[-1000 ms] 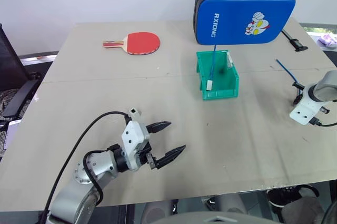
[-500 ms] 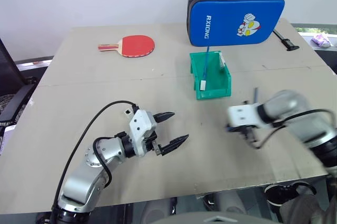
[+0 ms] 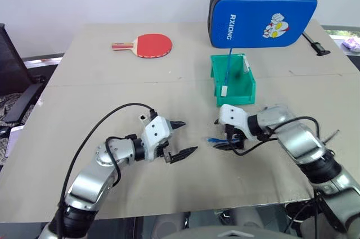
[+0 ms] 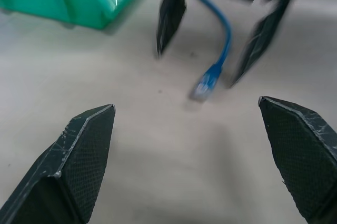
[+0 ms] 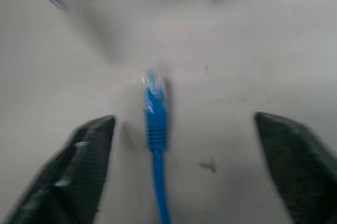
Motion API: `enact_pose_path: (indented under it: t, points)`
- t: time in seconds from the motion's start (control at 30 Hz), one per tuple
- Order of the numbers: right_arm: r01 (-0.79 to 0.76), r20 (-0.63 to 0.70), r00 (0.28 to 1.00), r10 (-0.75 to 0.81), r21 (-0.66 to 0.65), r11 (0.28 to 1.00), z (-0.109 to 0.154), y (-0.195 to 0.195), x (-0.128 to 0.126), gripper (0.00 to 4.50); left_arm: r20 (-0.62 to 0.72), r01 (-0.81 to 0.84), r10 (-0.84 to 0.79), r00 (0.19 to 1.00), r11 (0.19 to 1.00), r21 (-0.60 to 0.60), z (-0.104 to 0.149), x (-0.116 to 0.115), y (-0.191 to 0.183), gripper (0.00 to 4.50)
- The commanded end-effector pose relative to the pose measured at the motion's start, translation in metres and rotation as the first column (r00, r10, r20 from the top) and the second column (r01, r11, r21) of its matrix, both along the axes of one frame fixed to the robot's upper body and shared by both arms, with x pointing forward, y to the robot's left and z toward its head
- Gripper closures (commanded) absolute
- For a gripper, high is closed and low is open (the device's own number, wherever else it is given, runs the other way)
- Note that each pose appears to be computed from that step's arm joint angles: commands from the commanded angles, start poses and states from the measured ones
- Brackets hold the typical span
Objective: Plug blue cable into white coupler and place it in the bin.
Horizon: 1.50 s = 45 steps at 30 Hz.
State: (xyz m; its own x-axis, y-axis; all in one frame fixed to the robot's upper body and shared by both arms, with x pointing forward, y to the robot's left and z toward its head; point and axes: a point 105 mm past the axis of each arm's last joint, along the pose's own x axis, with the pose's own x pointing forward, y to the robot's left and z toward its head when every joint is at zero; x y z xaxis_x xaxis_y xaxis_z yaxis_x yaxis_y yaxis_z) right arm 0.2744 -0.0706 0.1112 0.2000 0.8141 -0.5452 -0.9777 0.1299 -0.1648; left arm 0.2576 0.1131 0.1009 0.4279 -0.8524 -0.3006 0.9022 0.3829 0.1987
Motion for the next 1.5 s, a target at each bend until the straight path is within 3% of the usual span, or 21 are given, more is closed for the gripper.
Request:
enact_pose_path:
  t: [0.03, 0.23, 0.47, 0.57, 0.83, 0.9, 1.03, 1.13, 1.23, 1.37, 1.5]
  points:
    - [0.007, 0.1, 0.995, -0.02, 0.132, 0.991, 0.036, -0.02, -0.017, 0.46, -0.001, 0.064, -0.064, 0.998, 0.998, 0.02, 0.0, 0.004, -0.007, 0.0]
    - [0.187, 0.136, 0.968, -0.213, 0.18, 0.966, 0.032, -0.067, -0.049, 0.46, -0.002, 0.169, -0.169, 0.986, 0.983, 0.071, -0.006, 0.016, -0.019, 0.0]
    - [0.381, 0.133, 0.904, -0.407, 0.182, 0.907, 0.019, -0.091, -0.082, 0.46, -0.002, 0.264, -0.266, 0.964, 0.955, 0.138, -0.018, 0.033, -0.038, 0.0]
    - [0.433, 0.113, 0.883, -0.455, 0.177, 0.884, 0.011, -0.092, -0.093, 0.42, -0.025, 0.313, -0.314, 0.949, 0.932, 0.18, -0.029, 0.036, -0.043, 0.72]
    - [0.537, 0.054, 0.833, -0.551, 0.16, 0.828, -0.008, -0.092, -0.1, 0.42, -0.058, 0.39, -0.387, 0.92, 0.895, 0.218, -0.041, 0.038, -0.04, 4.46]
    - [0.567, 0.001, 0.815, -0.579, 0.199, 0.799, -0.011, -0.086, -0.097, 0.42, -0.069, 0.415, -0.409, 0.91, 0.896, 0.155, -0.031, 0.034, -0.042, 4.46]
    - [0.626, -0.255, 0.778, -0.574, 0.389, 0.676, -0.003, -0.06, -0.092, 0.42, -0.303, 0.375, -0.445, 0.843, 0.889, -0.263, 0.021, 0.021, -0.049, 4.46]
    - [0.649, -0.434, 0.761, -0.482, 0.5, 0.574, 0.007, -0.042, -0.085, 0.42, -0.411, 0.335, -0.512, 0.755, 0.839, -0.429, 0.055, 0.011, -0.047, 4.46]
    - [0.632, -0.523, 0.772, -0.361, 0.577, 0.517, 0.021, -0.026, -0.08, 0.42, -0.446, 0.299, -0.545, 0.71, 0.806, -0.51, 0.077, 0.006, -0.047, 4.46]
    - [0.61, -0.55, 0.79, -0.27, 0.667, 0.428, 0.046, -0.017, -0.067, 1.56, -0.458, 0.275, -0.543, 0.704, 0.803, -0.529, 0.088, 0.002, -0.048, 4.5]
    - [0.58, -0.543, 0.813, -0.211, 0.717, 0.388, 0.067, -0.014, -0.06, 1.56, -0.462, 0.263, -0.538, 0.705, 0.803, -0.535, 0.091, -0.001, -0.05, 4.5]
